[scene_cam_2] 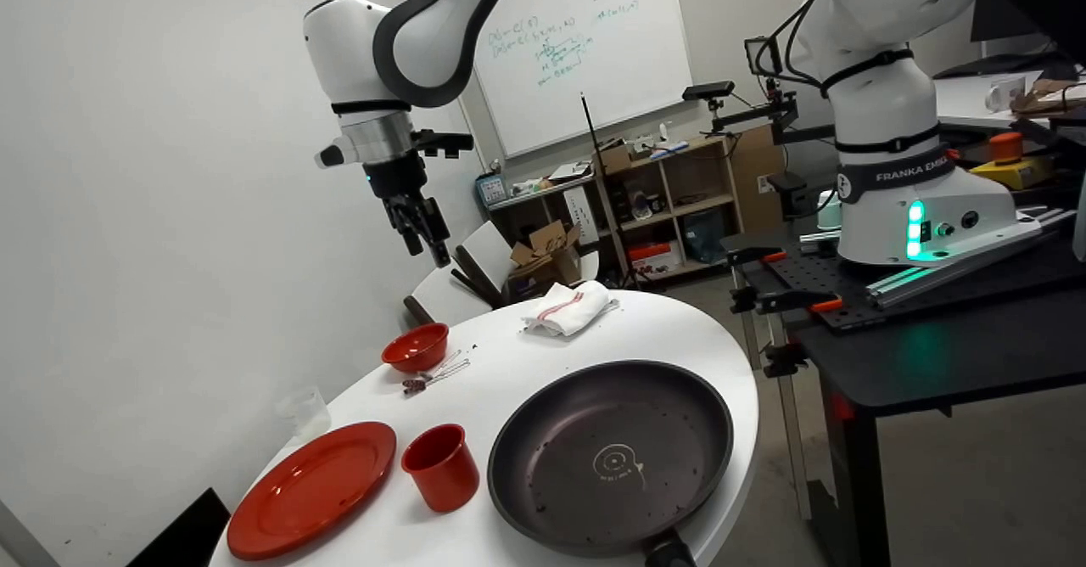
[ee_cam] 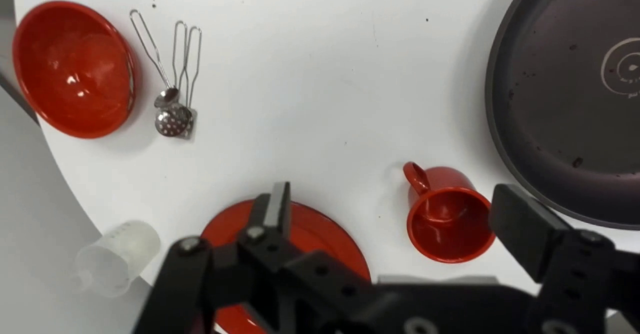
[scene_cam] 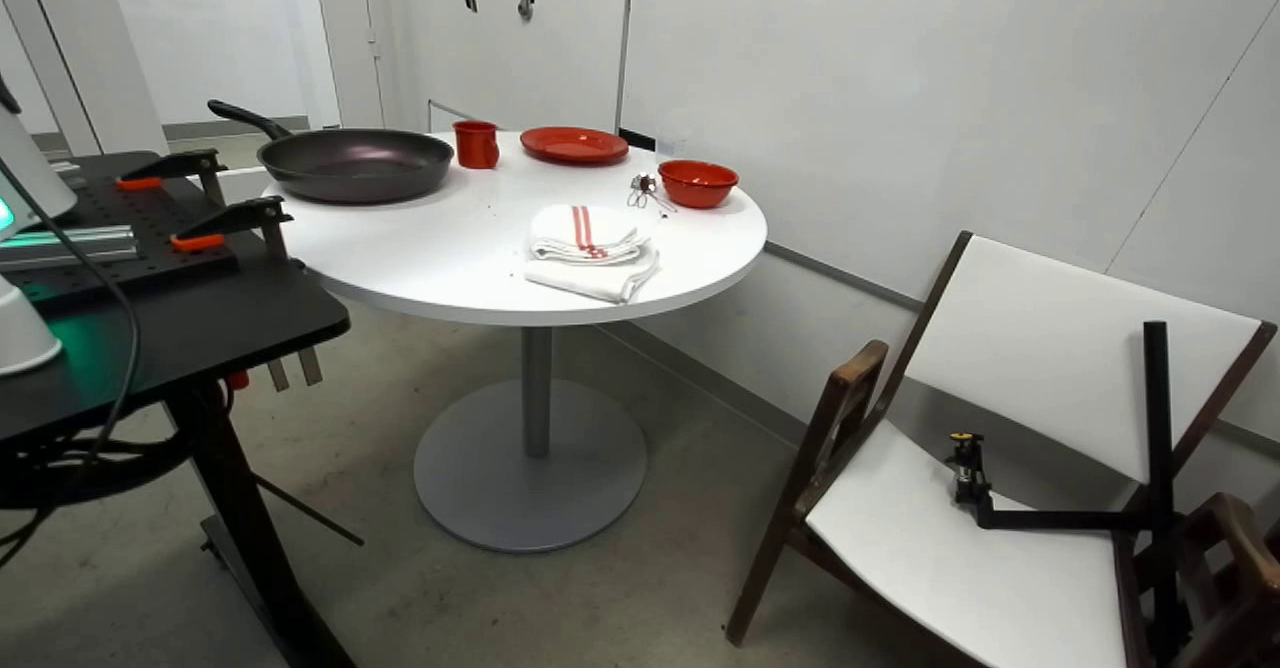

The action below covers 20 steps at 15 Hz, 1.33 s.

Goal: Pick up the red cup and put it on the left side of the table

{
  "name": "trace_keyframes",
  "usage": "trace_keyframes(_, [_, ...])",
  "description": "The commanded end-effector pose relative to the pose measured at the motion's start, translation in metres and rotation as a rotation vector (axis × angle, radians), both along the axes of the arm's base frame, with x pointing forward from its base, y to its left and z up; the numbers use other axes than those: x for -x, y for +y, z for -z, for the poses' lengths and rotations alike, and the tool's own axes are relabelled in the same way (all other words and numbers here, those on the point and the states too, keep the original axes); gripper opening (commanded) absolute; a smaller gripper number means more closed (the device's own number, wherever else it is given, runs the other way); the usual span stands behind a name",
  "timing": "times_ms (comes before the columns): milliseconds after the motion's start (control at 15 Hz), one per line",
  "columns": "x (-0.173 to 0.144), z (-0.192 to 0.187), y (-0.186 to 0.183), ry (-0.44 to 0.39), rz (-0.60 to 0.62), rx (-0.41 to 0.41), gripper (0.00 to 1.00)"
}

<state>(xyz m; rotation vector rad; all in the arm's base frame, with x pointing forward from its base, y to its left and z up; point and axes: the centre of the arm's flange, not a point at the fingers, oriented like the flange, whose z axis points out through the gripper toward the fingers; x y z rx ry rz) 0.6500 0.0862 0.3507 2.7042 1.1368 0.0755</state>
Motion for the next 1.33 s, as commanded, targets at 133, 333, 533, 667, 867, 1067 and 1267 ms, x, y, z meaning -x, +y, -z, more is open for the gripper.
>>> trace_keyframes(133, [0.038,-0.018,-0.045,0.027,0.126,-0.035,1.00])
trace_keyframes(333, [0.054,-0.023,-0.068,0.039,0.179,-0.061,1.00])
trace_keyframes(533, [0.073,-0.021,-0.086,0.055,0.237,-0.090,1.00])
trace_keyframes(667, [0.082,-0.015,-0.104,0.070,0.280,-0.102,1.00])
trace_keyframes(867, [0.099,-0.005,-0.127,0.097,0.342,-0.123,1.00])
trace_keyframes(1067, [0.115,0.005,-0.147,0.110,0.413,-0.154,1.00])
trace_keyframes(1267, [0.130,0.012,-0.161,0.110,0.470,-0.189,1.00])
